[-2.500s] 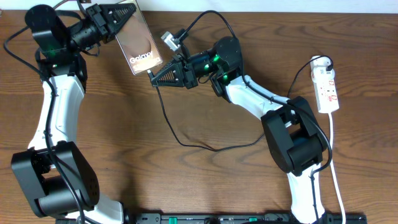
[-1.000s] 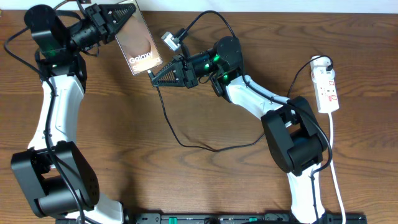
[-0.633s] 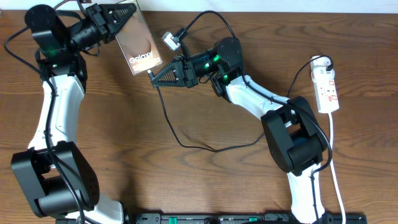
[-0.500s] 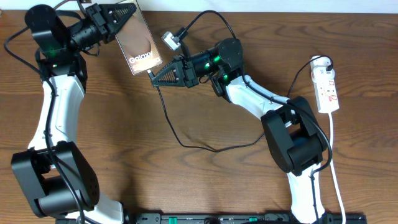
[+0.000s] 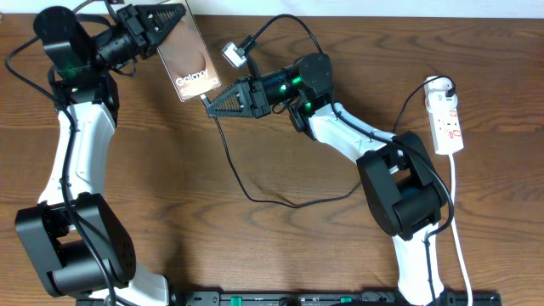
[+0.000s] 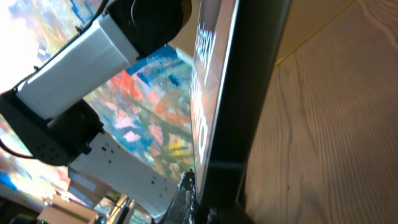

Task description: Plug charger to phone and switch on socket

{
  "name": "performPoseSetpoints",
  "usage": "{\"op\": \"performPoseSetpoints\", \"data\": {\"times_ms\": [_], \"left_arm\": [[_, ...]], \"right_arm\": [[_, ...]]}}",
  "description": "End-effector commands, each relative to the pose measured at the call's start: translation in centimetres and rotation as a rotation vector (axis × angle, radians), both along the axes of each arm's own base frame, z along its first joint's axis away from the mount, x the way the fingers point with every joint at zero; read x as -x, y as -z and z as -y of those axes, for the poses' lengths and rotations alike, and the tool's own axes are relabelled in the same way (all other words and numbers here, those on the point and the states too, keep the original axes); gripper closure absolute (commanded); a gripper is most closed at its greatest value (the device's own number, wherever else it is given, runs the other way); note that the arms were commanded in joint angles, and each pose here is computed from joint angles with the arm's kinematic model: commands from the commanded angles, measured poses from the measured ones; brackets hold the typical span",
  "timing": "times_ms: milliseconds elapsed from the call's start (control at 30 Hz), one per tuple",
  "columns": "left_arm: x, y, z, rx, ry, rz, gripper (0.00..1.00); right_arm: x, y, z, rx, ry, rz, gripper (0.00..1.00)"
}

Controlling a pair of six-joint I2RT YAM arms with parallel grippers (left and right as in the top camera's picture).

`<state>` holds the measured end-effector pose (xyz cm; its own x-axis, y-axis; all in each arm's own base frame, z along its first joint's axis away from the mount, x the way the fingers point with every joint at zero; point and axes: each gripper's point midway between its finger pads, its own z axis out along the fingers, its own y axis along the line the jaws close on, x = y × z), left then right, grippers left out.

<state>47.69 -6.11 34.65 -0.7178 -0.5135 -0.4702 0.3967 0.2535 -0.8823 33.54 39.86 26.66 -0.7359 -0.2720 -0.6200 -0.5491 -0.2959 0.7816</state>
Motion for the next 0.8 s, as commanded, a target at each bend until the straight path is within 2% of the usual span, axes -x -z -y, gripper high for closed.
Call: {"op": "performPoseSetpoints", "data": {"times_ms": [0, 767], "left_arm": [[1.2, -2.0, 1.1, -0.024, 0.054, 0.067, 0.93], [0.6, -1.9, 0.8, -0.02, 0.018, 0.063, 0.93]], "right_arm": [[-2.6, -1.5, -0.4, -0.065, 0.142, -0.039, 0.99], [-4.2, -2.2, -0.3, -0.101, 0.226, -0.059, 0.99]]}}
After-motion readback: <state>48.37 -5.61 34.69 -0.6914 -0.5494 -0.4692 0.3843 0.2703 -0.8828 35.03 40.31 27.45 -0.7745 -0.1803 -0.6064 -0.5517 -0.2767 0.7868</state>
